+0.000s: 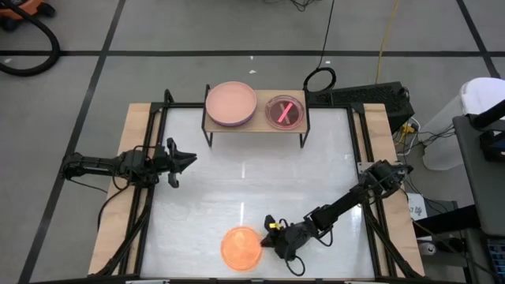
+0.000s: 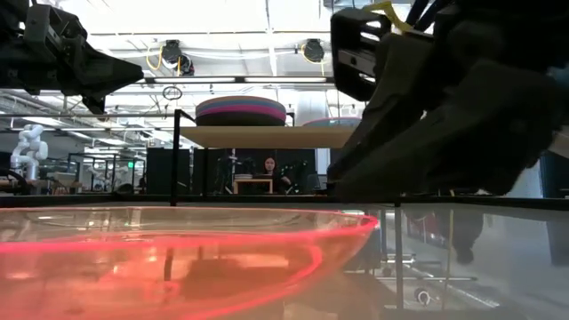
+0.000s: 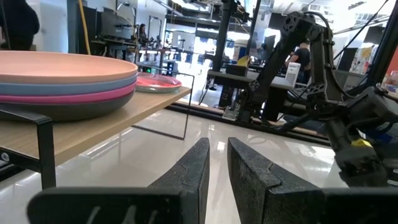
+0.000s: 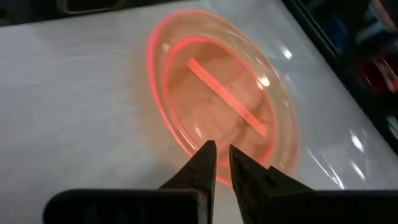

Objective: Place and stack plates onto a shelf
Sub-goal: Stack the transparent orange plate on top of the transparent pink plate on the shelf

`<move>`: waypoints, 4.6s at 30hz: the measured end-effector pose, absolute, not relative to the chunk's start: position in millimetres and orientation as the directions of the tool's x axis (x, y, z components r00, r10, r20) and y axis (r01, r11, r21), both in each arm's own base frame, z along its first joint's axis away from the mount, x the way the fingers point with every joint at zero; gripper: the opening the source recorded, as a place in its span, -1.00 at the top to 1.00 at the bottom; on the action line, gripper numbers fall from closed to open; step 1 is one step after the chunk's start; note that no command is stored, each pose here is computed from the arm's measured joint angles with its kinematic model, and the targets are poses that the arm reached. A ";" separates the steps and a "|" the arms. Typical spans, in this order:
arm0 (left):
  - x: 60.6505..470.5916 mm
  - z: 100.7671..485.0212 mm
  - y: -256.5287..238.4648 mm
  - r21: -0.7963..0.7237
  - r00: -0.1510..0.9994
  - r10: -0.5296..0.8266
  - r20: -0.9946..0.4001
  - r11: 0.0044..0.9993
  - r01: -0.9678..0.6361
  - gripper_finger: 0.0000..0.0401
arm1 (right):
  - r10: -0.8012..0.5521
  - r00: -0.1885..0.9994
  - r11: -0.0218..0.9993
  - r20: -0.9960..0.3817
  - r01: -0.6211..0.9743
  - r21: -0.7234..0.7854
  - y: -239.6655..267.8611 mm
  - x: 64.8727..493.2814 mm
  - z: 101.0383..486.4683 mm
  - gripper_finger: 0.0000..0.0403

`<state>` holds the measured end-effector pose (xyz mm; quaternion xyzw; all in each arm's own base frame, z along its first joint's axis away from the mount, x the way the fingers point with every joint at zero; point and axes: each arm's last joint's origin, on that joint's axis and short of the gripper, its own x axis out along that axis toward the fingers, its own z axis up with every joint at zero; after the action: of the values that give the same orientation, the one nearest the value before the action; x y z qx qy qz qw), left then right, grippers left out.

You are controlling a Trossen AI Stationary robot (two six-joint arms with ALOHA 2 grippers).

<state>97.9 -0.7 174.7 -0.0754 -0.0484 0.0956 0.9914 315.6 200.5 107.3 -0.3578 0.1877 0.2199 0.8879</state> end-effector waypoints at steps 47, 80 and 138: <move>97.9 174.9 -0.7 -0.159 0.977 0.197 0.082 0.970 -0.182 0.69 | 0.337 0.710 0.893 -0.619 -0.032 0.449 162.8 348.5 107.4 0.46; 97.9 174.8 -0.6 -0.159 0.977 0.197 0.082 0.970 -0.182 0.69 | 0.373 0.708 0.921 -0.600 -0.363 0.144 117.7 310.2 213.9 0.92; 97.9 174.8 -0.6 -0.159 0.977 0.197 0.082 0.970 -0.182 0.69 | -0.044 0.907 0.175 -0.419 -0.406 -0.897 214.4 272.0 175.9 1.00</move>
<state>97.9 -0.6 174.8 -0.0753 -0.0486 0.0957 0.9914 272.0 214.4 175.9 -0.6308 0.1785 0.1215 0.7453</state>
